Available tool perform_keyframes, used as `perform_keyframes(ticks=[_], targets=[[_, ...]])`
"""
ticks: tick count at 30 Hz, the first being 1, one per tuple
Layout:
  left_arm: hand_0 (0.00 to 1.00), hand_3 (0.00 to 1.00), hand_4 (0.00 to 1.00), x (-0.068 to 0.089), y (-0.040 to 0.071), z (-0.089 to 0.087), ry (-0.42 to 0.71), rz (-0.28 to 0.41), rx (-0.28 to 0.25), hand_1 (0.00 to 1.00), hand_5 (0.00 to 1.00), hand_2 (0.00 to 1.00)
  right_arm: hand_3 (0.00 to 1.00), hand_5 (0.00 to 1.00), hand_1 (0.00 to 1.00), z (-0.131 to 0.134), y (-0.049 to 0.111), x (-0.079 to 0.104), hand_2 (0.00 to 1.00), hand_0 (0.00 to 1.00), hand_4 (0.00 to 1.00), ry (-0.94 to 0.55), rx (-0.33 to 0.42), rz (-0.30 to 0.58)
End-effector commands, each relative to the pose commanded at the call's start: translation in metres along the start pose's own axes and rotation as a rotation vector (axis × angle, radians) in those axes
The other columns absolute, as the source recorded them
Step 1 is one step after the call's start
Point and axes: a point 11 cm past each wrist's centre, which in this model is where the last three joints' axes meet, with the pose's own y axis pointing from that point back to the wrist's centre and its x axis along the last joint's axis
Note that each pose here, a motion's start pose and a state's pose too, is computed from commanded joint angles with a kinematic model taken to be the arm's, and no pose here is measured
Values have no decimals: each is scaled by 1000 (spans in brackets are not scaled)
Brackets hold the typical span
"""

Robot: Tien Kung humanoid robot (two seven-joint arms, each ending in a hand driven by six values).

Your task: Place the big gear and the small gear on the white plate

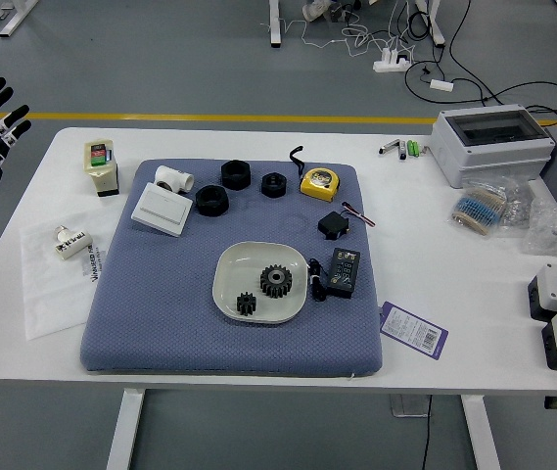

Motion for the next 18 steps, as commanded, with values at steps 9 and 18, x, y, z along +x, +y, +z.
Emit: perform_keyframes(ticks=[9,18], targets=[[897,926,998,1,-1,1,-2,4,-5,878,998,998,544,699,641,-3,0,-1,736,619,740,-8,5,-2],[895,926,998,3,-1,2,-6,12,-8,878,998,996,544,698,641,-5,0,-2,737,619,741,-11,7,-2]])
